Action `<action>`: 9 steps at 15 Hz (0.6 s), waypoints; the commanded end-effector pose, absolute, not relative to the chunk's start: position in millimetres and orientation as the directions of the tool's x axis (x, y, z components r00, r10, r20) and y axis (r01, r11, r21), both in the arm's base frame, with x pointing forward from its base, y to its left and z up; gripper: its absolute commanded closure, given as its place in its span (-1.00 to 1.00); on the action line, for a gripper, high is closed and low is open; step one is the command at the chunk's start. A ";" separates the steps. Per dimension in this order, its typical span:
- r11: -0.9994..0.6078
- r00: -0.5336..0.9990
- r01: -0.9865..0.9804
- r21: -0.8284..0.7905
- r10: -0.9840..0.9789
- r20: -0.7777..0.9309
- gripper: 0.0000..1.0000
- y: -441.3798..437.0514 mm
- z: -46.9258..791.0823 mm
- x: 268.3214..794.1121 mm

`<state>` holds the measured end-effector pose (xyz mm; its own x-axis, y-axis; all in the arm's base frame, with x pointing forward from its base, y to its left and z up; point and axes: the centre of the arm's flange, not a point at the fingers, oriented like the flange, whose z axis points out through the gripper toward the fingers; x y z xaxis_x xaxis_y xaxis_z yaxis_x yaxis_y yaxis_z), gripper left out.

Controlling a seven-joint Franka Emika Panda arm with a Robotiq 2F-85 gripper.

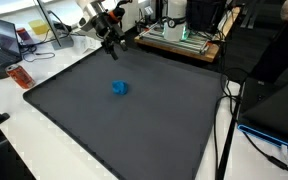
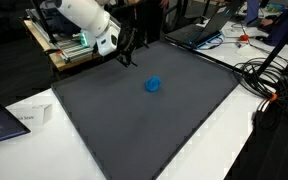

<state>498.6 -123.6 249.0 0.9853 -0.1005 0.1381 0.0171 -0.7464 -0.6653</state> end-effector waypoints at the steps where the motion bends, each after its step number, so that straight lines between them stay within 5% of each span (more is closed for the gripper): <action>1: -0.763 0.981 0.005 -0.647 -0.122 0.151 -1.00 -117.6 250.1 492.4; 9: -0.812 0.965 -0.096 -0.576 -0.218 0.148 -1.00 -100.2 259.3 491.9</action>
